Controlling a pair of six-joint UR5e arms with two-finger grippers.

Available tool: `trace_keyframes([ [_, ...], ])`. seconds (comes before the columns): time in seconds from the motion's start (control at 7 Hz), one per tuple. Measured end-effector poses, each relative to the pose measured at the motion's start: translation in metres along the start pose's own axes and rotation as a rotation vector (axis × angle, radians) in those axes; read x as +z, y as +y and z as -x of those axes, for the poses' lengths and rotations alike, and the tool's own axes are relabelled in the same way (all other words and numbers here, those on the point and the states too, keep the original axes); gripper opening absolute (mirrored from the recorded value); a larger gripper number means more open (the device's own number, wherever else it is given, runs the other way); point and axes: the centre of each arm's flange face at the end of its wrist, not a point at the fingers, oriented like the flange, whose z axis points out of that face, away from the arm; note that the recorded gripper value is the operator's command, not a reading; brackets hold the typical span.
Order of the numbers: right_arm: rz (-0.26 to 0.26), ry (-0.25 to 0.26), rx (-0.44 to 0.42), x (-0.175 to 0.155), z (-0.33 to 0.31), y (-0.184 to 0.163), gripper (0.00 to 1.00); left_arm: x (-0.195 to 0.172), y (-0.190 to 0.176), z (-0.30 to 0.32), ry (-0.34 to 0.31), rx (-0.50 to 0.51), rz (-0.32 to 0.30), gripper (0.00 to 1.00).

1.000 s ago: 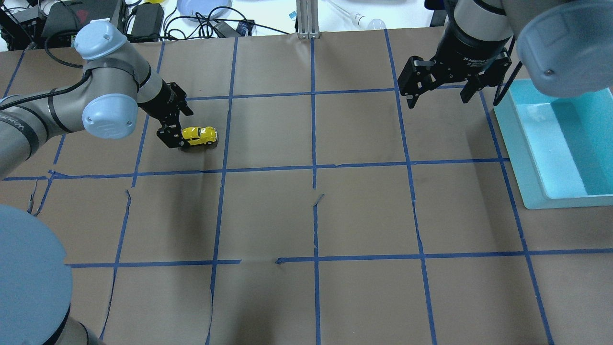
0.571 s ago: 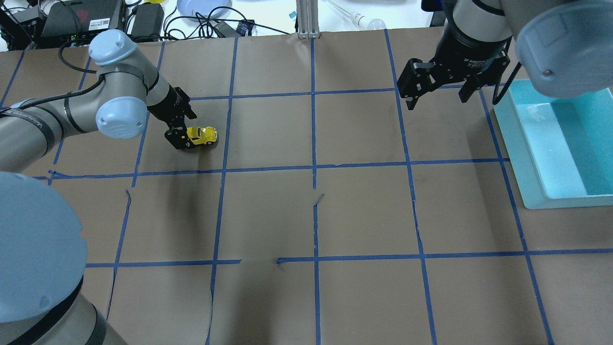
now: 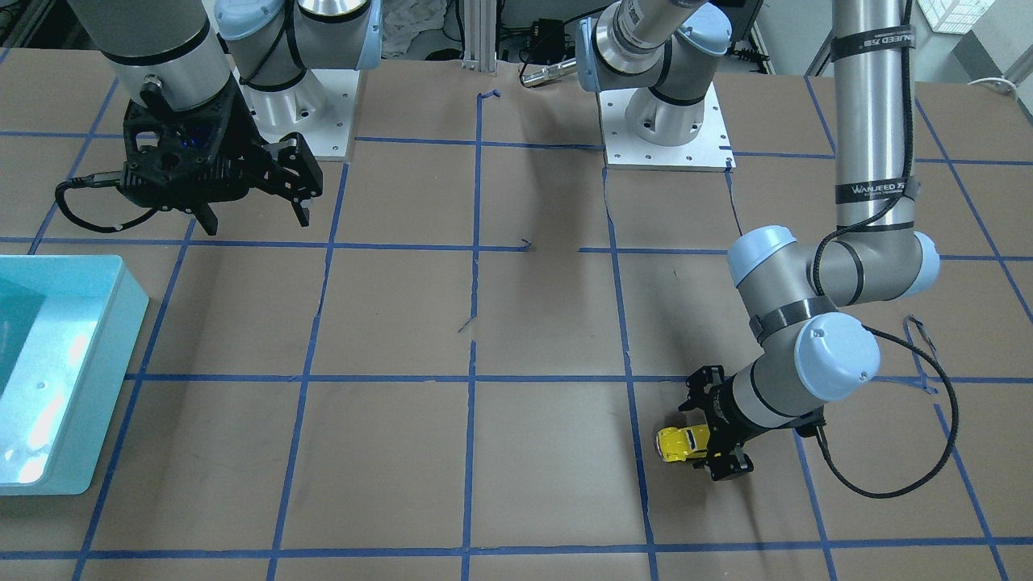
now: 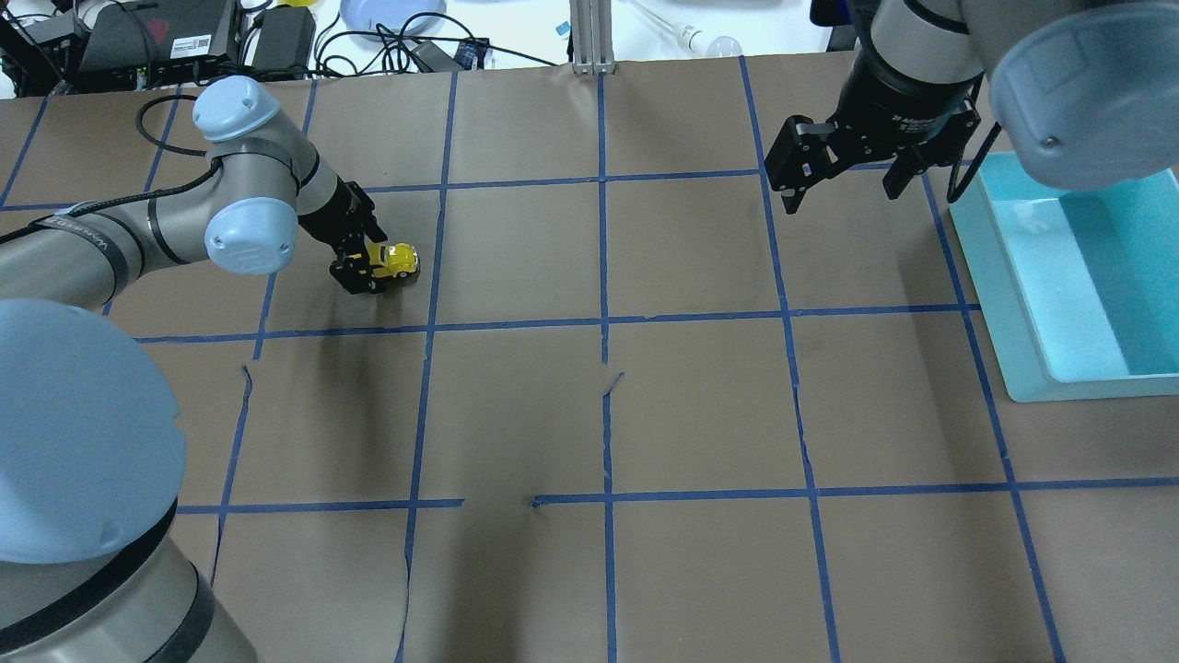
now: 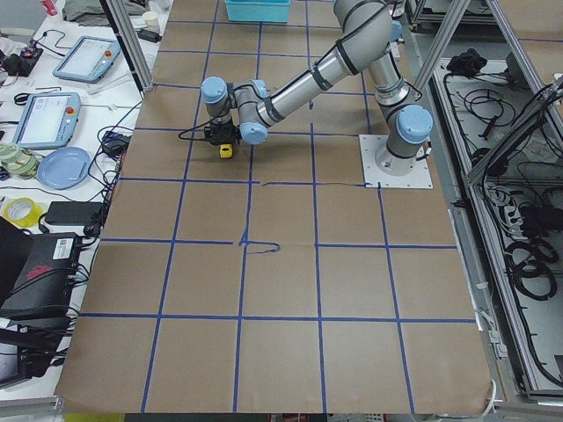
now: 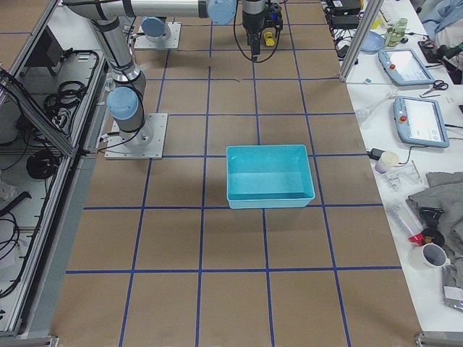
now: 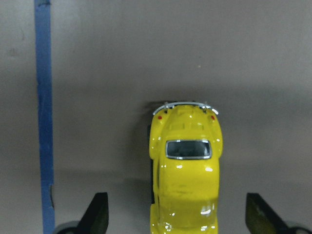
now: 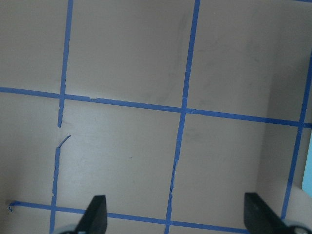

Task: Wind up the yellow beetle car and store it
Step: 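Close the left gripper on the yellow beetle car, then press the car on the table and drag it back toward the robot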

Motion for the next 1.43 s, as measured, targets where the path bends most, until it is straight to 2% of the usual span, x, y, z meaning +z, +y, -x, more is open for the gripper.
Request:
trace_keyframes([
  [0.29,0.000,-0.002,0.050,0.000,0.000,0.000,1.00,-0.006,0.001,-0.005,0.015,-0.019,0.001,0.11],
  [0.43,0.002,-0.002,0.078,0.000,0.000,0.000,1.00,-0.011,0.002,-0.008,0.024,-0.020,0.004,0.03],
  [0.57,0.003,-0.001,0.095,0.001,0.000,0.000,1.00,-0.015,0.004,-0.010,0.034,-0.019,0.029,0.00],
  [0.86,0.005,-0.001,0.102,0.001,0.000,0.000,1.00,-0.019,0.016,-0.014,0.045,-0.007,0.143,0.00],
  [1.0,0.005,-0.001,0.103,0.001,0.000,0.000,1.00,-0.016,0.020,-0.012,0.035,-0.003,0.181,0.00],
  [1.14,0.006,-0.001,0.102,0.002,0.000,0.000,1.00,-0.013,0.023,-0.009,0.016,0.001,0.205,0.00],
  [1.43,0.007,-0.001,0.098,0.002,0.000,0.000,1.00,-0.009,0.025,-0.004,-0.021,0.085,0.229,0.00],
])
